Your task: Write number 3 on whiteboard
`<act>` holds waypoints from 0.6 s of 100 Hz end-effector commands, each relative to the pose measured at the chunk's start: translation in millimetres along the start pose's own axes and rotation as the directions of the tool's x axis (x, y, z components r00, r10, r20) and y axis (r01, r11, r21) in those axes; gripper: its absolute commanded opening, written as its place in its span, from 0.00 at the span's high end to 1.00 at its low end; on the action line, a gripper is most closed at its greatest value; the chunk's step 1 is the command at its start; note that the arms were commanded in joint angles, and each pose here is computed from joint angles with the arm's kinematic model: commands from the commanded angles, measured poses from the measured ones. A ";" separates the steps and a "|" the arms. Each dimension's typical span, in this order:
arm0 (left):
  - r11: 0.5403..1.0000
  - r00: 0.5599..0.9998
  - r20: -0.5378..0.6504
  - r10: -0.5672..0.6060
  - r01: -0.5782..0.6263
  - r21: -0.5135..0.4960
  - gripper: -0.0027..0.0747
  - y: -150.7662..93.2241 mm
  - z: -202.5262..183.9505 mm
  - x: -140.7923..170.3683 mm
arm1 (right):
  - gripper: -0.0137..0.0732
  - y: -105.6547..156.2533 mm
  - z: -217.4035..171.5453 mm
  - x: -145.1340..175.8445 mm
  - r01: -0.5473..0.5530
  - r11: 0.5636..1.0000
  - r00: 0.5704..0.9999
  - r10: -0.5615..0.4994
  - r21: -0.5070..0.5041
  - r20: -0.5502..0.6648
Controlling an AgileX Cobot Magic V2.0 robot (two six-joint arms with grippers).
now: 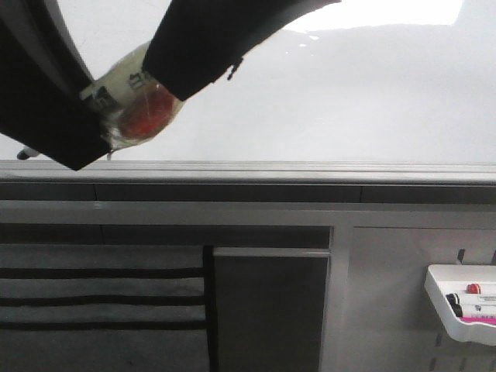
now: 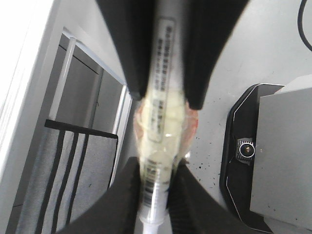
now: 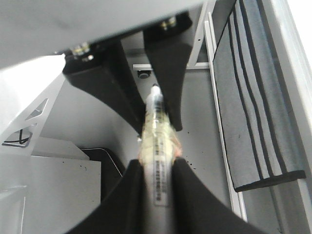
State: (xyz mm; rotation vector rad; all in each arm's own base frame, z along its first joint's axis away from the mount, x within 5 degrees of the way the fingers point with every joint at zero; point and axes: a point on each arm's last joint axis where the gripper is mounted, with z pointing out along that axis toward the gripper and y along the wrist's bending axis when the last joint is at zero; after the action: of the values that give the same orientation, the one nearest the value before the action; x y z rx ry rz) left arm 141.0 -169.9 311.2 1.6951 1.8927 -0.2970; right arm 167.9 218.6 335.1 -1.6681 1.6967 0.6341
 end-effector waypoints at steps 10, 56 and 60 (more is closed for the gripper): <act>0.984 0.981 0.158 -0.115 0.135 -0.120 0.50 13.9 -27.4 -7.9 | 0.85 0.8 -32.4 -17.4 0.012 0.991 0.995 -0.025 0.131 0.097; 0.841 0.843 0.441 -0.309 0.458 -0.287 0.49 5.6 -88.2 42.8 | 0.85 -0.4 -119.3 52.1 -0.452 0.747 0.892 0.395 0.487 0.221; 0.830 0.830 0.460 -0.315 0.476 -0.291 0.49 2.1 -88.2 47.7 | 0.85 1.6 -122.5 60.9 -0.491 0.708 0.870 0.423 0.508 0.251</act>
State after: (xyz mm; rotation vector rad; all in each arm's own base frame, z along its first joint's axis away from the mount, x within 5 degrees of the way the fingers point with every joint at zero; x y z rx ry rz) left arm 123.1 -90.0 347.0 1.0176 1.9080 -0.3201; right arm 157.5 103.3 365.3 -0.9653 2.0088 0.3871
